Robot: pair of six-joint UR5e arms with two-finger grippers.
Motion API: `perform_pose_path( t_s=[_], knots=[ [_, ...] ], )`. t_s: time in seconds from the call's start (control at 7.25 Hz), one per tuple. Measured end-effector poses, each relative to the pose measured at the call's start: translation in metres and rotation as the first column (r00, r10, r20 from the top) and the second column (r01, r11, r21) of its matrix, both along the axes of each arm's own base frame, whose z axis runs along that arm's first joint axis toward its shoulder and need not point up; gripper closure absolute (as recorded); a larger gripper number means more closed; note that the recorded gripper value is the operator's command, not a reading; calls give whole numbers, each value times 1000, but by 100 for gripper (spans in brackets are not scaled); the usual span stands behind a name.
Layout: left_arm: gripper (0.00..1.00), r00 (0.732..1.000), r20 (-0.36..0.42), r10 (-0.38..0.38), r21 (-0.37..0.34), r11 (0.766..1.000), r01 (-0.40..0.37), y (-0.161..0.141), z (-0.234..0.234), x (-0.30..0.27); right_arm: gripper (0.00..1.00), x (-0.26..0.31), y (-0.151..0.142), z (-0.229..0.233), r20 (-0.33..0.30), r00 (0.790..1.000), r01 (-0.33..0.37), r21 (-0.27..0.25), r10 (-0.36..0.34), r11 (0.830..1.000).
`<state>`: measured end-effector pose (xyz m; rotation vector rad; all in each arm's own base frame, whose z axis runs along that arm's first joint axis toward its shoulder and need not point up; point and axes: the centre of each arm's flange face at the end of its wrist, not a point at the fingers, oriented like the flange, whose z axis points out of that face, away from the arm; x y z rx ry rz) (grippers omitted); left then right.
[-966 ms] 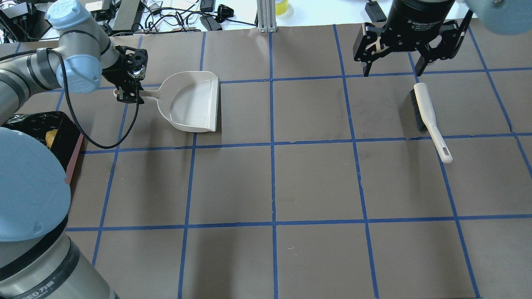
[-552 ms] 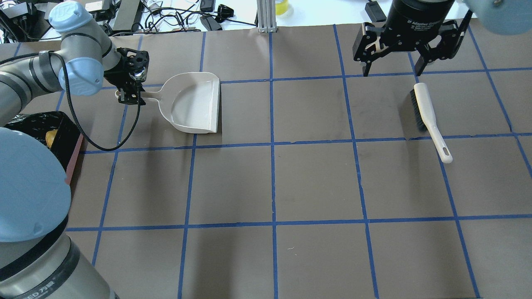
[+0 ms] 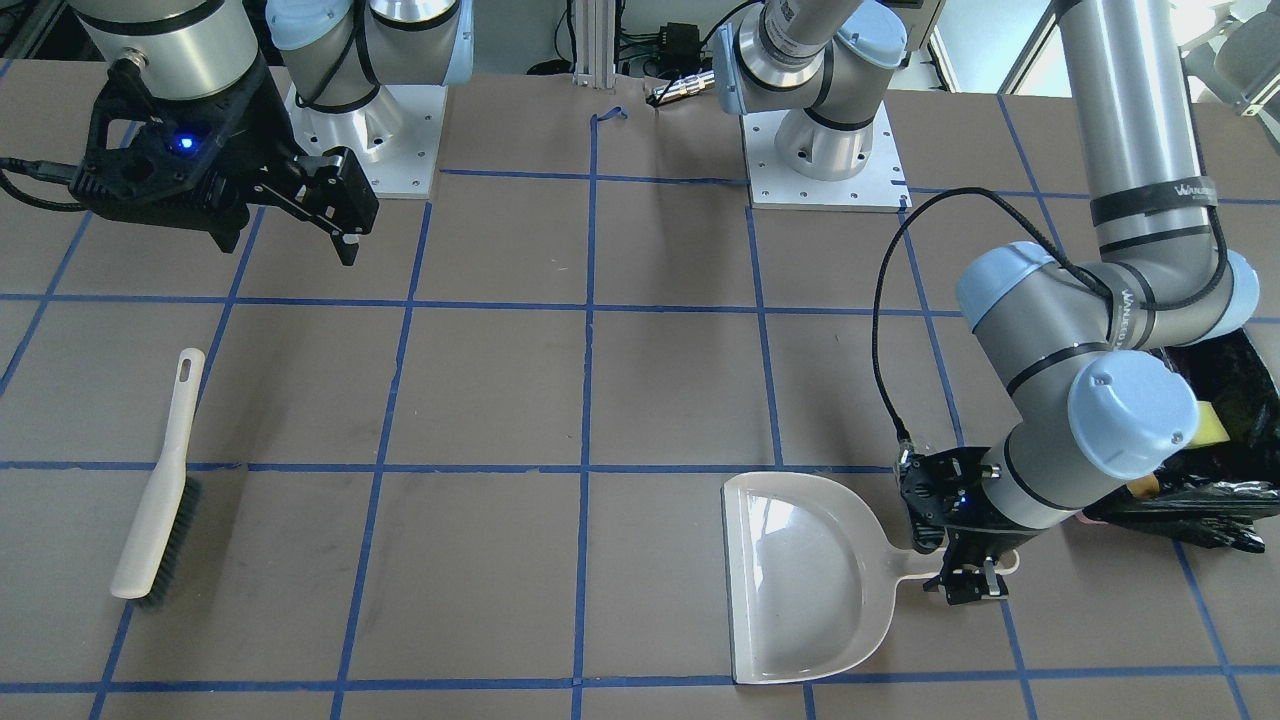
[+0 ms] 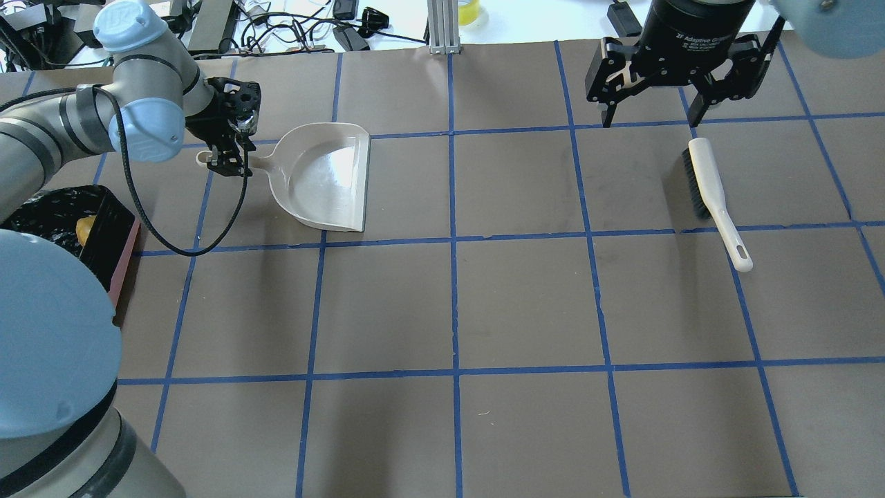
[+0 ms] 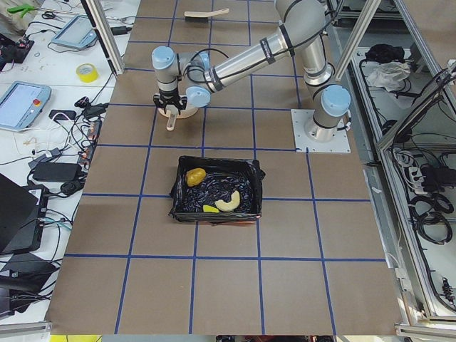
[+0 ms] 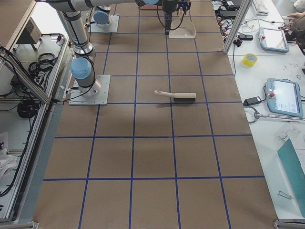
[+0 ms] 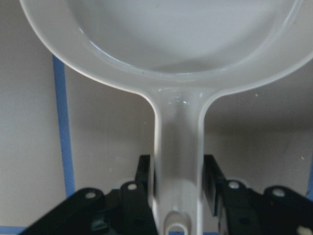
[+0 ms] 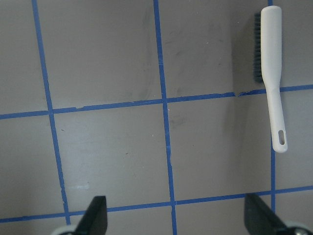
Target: Sweep and dump trash into bin
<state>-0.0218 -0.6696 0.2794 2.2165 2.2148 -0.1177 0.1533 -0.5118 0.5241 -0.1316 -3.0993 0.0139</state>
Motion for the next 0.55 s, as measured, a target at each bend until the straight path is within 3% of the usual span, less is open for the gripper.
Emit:
perform_pose_path(
  t_s=[0.28, 0.41, 0.55],
  knots=[
    [25, 997, -17, 71, 17, 997, -71, 32, 63, -19, 0, 0, 0, 0, 0, 1000, 0, 0, 0, 1000],
    [7, 987, -39, 153, 37, 988, -151, 58, 102, -34, 0, 0, 0, 0, 0, 1000, 0, 0, 0, 1000],
    [0, 968, -54, 245, 73, 968, -241, 89, 140, -46, 0, 0, 0, 0, -1, 1000, 0, 0, 0, 1000]
  ],
)
